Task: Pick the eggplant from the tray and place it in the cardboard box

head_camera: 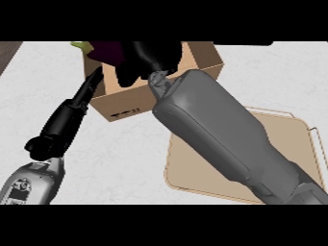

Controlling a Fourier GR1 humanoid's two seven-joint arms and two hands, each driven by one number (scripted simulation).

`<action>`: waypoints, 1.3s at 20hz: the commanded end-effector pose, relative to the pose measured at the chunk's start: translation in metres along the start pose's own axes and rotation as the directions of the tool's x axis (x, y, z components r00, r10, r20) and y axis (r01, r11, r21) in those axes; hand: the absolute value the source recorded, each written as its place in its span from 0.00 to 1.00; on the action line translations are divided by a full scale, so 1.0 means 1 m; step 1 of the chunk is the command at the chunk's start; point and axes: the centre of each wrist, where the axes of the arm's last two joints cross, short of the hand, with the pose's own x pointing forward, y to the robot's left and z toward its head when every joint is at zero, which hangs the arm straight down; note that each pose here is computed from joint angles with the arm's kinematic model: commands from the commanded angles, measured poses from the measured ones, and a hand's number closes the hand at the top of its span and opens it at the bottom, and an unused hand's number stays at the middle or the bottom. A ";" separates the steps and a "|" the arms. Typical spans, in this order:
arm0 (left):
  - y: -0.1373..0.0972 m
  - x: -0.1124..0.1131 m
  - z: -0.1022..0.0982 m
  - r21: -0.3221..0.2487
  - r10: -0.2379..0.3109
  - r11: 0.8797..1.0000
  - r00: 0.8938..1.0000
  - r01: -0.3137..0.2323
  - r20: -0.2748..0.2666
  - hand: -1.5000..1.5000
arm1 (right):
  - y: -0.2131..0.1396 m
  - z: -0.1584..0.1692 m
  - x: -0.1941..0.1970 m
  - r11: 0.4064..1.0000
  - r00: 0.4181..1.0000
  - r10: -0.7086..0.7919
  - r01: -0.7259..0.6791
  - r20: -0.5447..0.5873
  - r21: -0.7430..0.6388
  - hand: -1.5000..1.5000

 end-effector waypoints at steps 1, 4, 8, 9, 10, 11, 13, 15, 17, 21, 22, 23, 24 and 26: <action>-0.022 -0.023 0.001 -0.075 0.045 0.996 0.988 -0.056 -0.145 0.50 | 0.028 -0.013 -0.017 0.998 0.998 0.067 -0.067 -0.011 0.011 1.00; -0.028 -0.018 0.002 -0.101 0.040 0.993 0.990 -0.054 -0.135 0.50 | 0.053 -0.013 -0.039 0.996 0.996 0.078 -0.076 -0.041 0.049 1.00; -0.039 -0.019 -0.002 -0.104 0.072 0.991 0.988 -0.086 -0.134 0.50 | 0.057 -0.017 -0.054 0.990 0.973 -0.084 0.107 -0.215 0.094 0.00; -0.030 -0.015 -0.006 -0.105 0.053 0.992 0.991 -0.065 -0.121 0.50 | 0.057 -0.021 -0.065 0.983 0.966 -0.122 0.150 -0.229 0.110 0.00; -0.027 -0.016 0.001 -0.107 0.061 0.991 0.990 -0.075 -0.125 0.50 | 0.061 -0.023 -0.069 0.978 0.961 -0.127 0.162 -0.248 0.128 0.00; -0.025 -0.025 0.006 -0.117 0.047 0.991 0.991 -0.063 -0.128 0.50 | 0.068 -0.020 -0.079 0.974 0.957 -0.142 0.181 -0.252 0.137 0.00; -0.026 -0.012 -0.006 -0.122 0.047 0.991 0.992 -0.061 -0.114 0.50 | 0.073 -0.023 -0.081 0.972 0.961 -0.142 0.181 -0.235 0.153 0.00; -0.028 -0.015 -0.009 -0.104 0.046 0.993 0.991 -0.060 -0.128 0.50 | 0.061 -0.033 -0.079 0.961 0.953 -0.216 0.246 -0.213 0.128 0.00; -0.023 -0.024 -0.006 -0.095 0.062 0.993 0.989 -0.075 -0.136 0.50 | 0.066 -0.027 -0.090 0.938 0.924 -0.327 0.343 -0.199 0.048 0.00; -0.031 -0.017 -0.003 -0.114 0.049 0.992 0.992 -0.063 -0.118 0.50 | 0.057 -0.028 -0.099 0.856 0.843 -0.514 0.493 -0.160 -0.154 0.00; -0.019 -0.018 -0.007 -0.104 0.053 0.992 0.990 -0.067 -0.127 0.50 | 0.054 -0.025 -0.099 0.822 0.812 -0.564 0.536 -0.150 -0.190 0.00; -0.030 -0.014 -0.006 -0.096 0.048 0.994 0.991 -0.060 -0.127 0.50 | 0.054 -0.025 -0.107 0.791 0.784 -0.604 0.570 -0.141 -0.220 0.00; -0.030 -0.014 -0.006 -0.107 0.059 0.992 0.989 -0.074 -0.136 0.50 | 0.047 -0.027 -0.107 0.745 0.738 -0.661 0.626 -0.133 -0.231 0.00; -0.008 -0.020 0.003 -0.079 0.041 0.996 0.989 -0.053 -0.142 0.50 | 0.041 -0.026 -0.129 0.681 0.682 -0.724 0.684 -0.103 -0.262 0.00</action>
